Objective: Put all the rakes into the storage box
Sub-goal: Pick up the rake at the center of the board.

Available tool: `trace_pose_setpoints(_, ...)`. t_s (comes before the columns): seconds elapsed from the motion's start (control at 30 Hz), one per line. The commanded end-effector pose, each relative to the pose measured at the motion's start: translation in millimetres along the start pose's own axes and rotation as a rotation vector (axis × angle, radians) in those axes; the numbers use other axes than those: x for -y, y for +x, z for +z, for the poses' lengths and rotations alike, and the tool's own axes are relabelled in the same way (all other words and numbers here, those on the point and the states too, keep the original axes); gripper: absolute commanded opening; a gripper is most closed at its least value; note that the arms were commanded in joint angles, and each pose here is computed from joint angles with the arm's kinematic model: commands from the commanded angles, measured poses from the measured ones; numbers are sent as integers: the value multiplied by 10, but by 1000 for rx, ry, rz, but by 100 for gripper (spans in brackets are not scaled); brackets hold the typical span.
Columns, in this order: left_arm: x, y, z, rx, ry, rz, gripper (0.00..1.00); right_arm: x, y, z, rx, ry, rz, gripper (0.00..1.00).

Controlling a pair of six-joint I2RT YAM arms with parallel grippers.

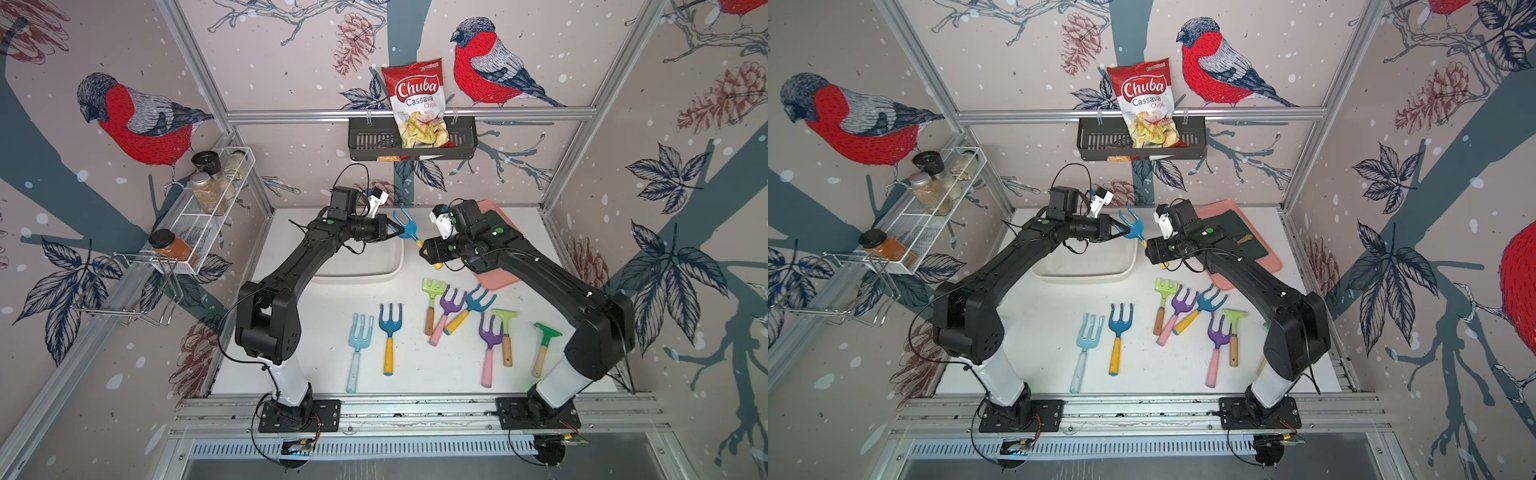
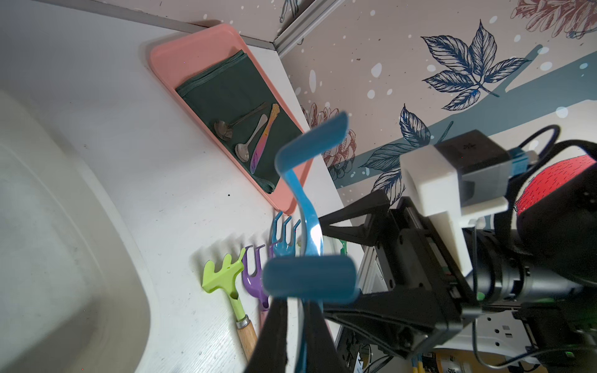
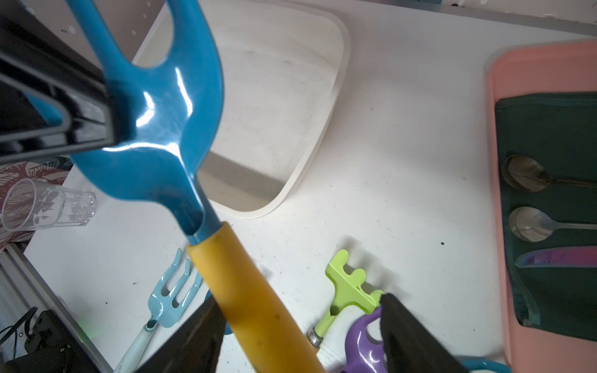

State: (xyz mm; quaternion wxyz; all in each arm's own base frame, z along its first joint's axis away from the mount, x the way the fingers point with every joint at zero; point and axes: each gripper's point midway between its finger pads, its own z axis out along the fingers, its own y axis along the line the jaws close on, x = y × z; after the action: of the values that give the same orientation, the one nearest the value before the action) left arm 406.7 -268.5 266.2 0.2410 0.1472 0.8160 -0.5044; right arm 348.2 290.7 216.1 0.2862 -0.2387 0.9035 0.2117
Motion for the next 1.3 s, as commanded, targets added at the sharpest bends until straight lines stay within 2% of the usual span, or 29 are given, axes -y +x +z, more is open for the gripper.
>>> trace_pose_setpoints(0.0, 14, -4, 5, -3, 20, 16, 0, -62, 56, 42, -22, 12, -35, 73)
trace_pose_setpoints(0.13, 13, -9, 12, -1, 21, 16, 0, -93, 126, 121, -45, 25, -35, 62)
trace_pose_setpoints(0.23, 12, -13, 10, 4, 23, 16, 0, -84, 131, 147, -46, 28, -22, 46)
trace_pose_setpoints(0.27, 18, -15, 5, 6, 25, 16, 0, -79, 127, 151, -44, 31, -17, 37)
trace_pose_setpoints(0.37, -9, -24, 13, 20, 22, 6, 47, -76, 110, 143, -38, 35, 0, 19)
trace_pose_setpoints(0.43, -32, -30, 20, 24, 24, -2, 70, -62, 117, 145, -40, 42, 16, 16)
trace_pose_setpoints(0.47, -42, -33, 22, 26, 23, -5, 78, -50, 134, 145, -44, 46, 25, 16)
trace_pose_setpoints(0.5, -56, -45, 17, 33, 19, -5, 81, -39, 150, 143, -50, 48, 33, 16)
trace_pose_setpoints(0.7, -150, -109, 30, 70, -21, -7, 85, 156, 327, 158, -84, 109, 101, 15)
trace_pose_setpoints(1.0, -829, 60, 253, 55, -185, -62, 82, 737, 592, -20, -97, 198, 251, 15)
trace_pose_setpoints(1.27, -1326, 219, 523, 14, -228, -105, 82, 977, 643, -268, -44, 201, 311, 15)
